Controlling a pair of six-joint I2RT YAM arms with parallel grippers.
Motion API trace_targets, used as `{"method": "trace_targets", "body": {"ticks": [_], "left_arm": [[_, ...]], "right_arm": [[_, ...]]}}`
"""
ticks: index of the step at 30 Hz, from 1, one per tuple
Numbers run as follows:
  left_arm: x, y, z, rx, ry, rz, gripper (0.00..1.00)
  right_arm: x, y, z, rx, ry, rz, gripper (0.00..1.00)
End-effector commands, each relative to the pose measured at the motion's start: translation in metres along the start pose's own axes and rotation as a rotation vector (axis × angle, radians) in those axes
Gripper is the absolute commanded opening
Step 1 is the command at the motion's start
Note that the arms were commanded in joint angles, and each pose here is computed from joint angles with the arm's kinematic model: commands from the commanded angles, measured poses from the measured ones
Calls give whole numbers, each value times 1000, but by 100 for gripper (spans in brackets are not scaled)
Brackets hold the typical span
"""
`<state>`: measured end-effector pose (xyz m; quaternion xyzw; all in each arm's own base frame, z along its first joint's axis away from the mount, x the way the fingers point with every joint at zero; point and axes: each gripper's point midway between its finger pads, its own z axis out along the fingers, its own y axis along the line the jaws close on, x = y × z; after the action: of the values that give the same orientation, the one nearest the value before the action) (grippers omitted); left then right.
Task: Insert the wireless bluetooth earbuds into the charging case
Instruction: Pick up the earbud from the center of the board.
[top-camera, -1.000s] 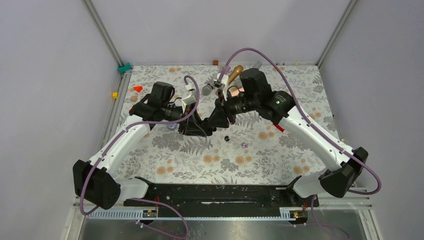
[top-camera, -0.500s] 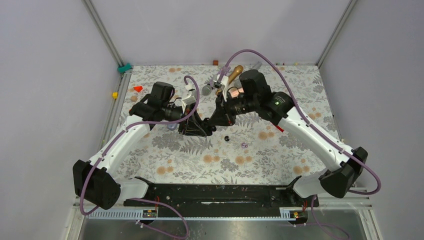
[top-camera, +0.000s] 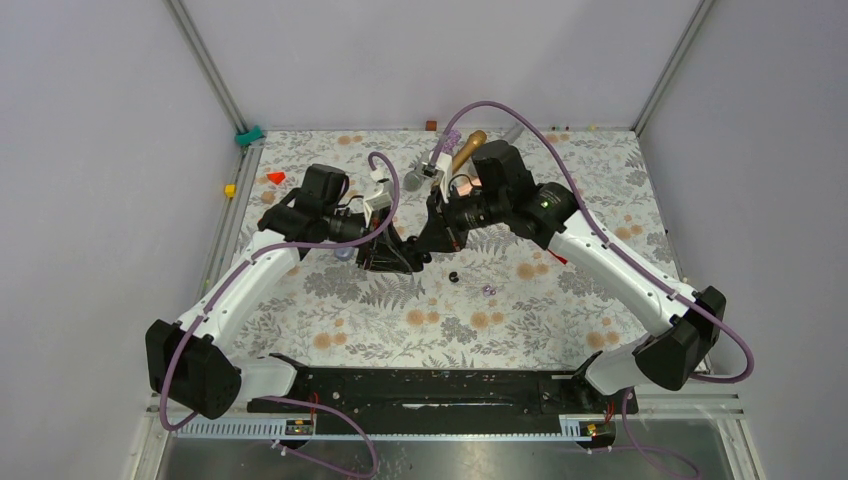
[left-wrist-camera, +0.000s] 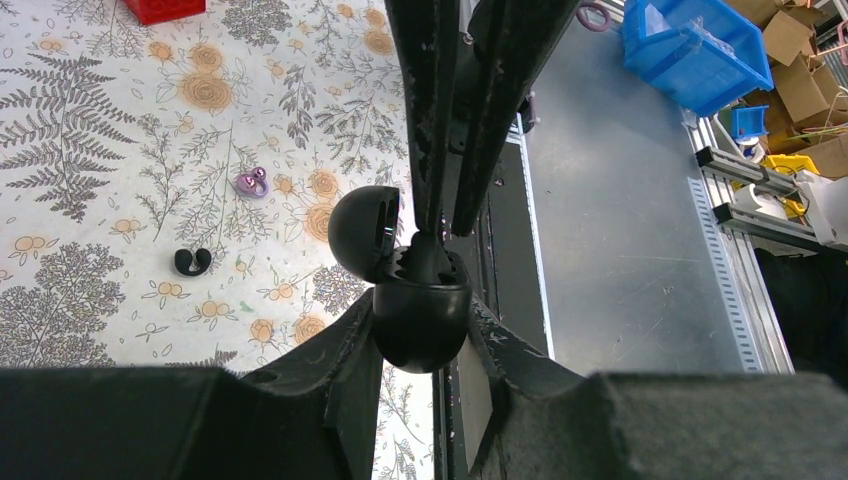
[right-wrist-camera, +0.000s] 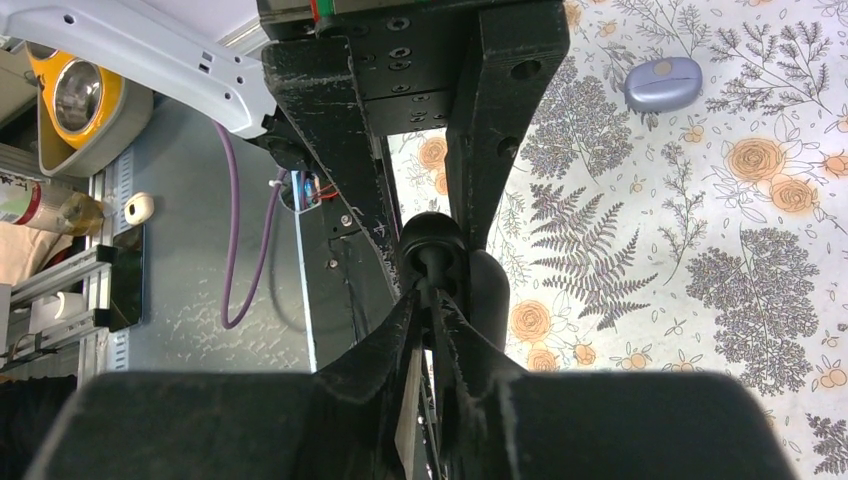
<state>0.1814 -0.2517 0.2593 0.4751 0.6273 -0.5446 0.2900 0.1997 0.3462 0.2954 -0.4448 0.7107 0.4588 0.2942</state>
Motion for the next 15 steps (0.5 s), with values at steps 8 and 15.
{"method": "trace_targets", "body": {"ticks": [8, 15], "left_arm": [[-26, -4, -14, -32, -54, 121, 0], [-31, 7, -35, -116, -81, 146, 0]], "right_arm": [[-31, 36, -65, 80, -41, -235, 33], [-1, -11, -76, 262, 7, -228, 36]]}}
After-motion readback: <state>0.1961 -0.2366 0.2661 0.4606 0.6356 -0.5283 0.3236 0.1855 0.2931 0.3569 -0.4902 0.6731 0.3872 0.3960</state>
